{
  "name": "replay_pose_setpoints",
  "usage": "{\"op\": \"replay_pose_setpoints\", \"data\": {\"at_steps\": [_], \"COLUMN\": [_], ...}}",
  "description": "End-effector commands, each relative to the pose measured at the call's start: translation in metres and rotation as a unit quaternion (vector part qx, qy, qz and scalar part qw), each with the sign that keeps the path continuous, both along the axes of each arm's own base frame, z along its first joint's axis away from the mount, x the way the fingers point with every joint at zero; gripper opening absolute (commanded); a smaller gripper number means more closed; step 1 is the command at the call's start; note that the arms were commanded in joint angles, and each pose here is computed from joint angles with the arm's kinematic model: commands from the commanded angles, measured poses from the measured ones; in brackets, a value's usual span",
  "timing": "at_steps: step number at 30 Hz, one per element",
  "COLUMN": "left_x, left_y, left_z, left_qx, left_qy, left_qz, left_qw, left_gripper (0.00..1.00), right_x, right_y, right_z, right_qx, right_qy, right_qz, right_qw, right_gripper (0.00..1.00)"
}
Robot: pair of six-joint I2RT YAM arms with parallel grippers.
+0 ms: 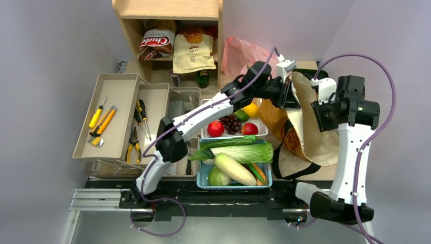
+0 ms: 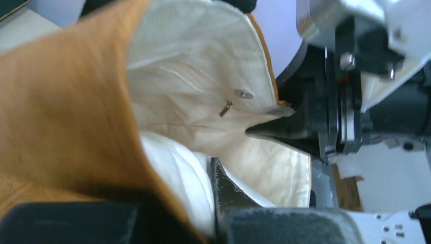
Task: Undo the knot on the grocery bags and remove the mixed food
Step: Adjust the takeout bag at the center of the board.
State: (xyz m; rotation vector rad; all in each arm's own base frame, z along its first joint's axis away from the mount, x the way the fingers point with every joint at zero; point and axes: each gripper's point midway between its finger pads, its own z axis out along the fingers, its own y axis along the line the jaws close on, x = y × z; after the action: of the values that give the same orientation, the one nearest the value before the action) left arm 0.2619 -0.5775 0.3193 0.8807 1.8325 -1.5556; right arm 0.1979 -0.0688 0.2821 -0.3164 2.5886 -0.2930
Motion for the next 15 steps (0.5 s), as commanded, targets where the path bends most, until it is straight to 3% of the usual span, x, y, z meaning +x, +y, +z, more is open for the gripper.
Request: {"op": "replay_pose_setpoints", "data": {"at_steps": [1, 4, 6, 9, 12, 14, 15], "left_x": [0.026, 0.036, 0.042, 0.048, 0.055, 0.056, 0.055], "left_y": [-0.006, -0.005, -0.005, -0.004, -0.001, 0.002, 0.004], "left_z": [0.023, -0.007, -0.013, -0.007, 0.001, 0.011, 0.017], "left_qx": [-0.034, -0.009, -0.007, -0.015, -0.024, -0.035, -0.039], "left_qy": [0.016, 0.023, 0.012, -0.017, -0.023, -0.029, -0.035], "left_qz": [0.068, 0.07, 0.069, 0.064, 0.072, 0.068, 0.067], "left_qw": [0.997, 0.997, 0.998, 0.998, 0.997, 0.997, 0.996], "left_gripper": [0.1, 0.15, 0.21, 0.28, 0.34, 0.34, 0.28], "right_x": [0.007, 0.011, 0.014, 0.024, 0.026, 0.025, 0.023], "right_y": [-0.007, -0.01, -0.01, -0.002, 0.028, 0.051, 0.06], "right_z": [-0.001, 0.004, 0.013, 0.044, 0.083, 0.094, 0.094], "right_qx": [-0.008, -0.013, -0.014, 0.0, 0.057, 0.104, 0.121], "right_qy": [0.003, -0.004, -0.016, -0.06, -0.118, -0.143, -0.147], "right_qz": [-0.016, -0.02, -0.022, -0.007, 0.042, 0.079, 0.094], "right_qw": [1.0, 1.0, 1.0, 0.998, 0.991, 0.981, 0.977], "right_gripper": [0.41, 0.72, 0.83, 0.87, 0.88, 0.88, 0.88]}}
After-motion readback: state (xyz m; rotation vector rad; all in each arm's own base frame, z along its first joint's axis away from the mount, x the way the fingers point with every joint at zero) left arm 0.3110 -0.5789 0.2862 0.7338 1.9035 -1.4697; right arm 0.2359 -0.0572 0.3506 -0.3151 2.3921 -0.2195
